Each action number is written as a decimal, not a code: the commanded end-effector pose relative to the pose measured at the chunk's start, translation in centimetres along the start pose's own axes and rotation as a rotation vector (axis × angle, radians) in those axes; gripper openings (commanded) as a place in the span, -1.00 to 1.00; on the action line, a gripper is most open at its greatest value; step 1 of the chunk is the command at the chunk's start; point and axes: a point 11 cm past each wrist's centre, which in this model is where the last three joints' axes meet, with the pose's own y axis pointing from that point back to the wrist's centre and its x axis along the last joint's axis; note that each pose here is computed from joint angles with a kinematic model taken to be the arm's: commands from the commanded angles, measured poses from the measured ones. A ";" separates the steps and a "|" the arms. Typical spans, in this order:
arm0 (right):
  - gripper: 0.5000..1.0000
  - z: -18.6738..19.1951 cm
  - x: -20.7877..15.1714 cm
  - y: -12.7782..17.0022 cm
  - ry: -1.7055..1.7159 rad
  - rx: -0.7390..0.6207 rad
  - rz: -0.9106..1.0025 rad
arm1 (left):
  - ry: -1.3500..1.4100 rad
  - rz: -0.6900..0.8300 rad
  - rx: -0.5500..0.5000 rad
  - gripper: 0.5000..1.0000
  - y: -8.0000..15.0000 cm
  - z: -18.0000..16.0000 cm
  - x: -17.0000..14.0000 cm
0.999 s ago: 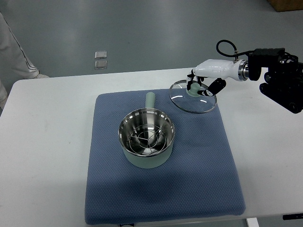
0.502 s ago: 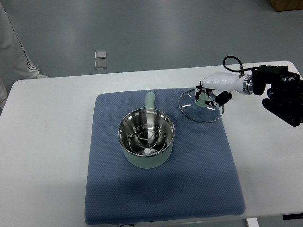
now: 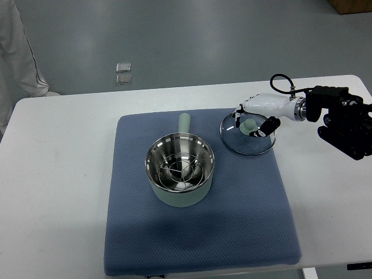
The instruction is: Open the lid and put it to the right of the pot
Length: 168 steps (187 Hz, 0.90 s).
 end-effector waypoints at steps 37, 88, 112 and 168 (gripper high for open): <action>0.69 -0.4 3.6 0.8 -0.180 0.039 0.088 | 0.000 0.000 0.001 1.00 0.0 0.0 0.0; 0.70 0.4 7.0 1.8 -0.651 0.108 0.310 | 0.000 0.000 0.001 1.00 0.0 0.0 0.0; 0.70 1.8 7.1 2.3 -0.906 0.123 0.442 | 0.000 0.000 0.001 1.00 0.0 0.0 0.0; 0.70 5.5 2.8 3.0 -1.449 0.042 0.686 | 0.001 0.000 0.000 1.00 0.0 0.1 0.0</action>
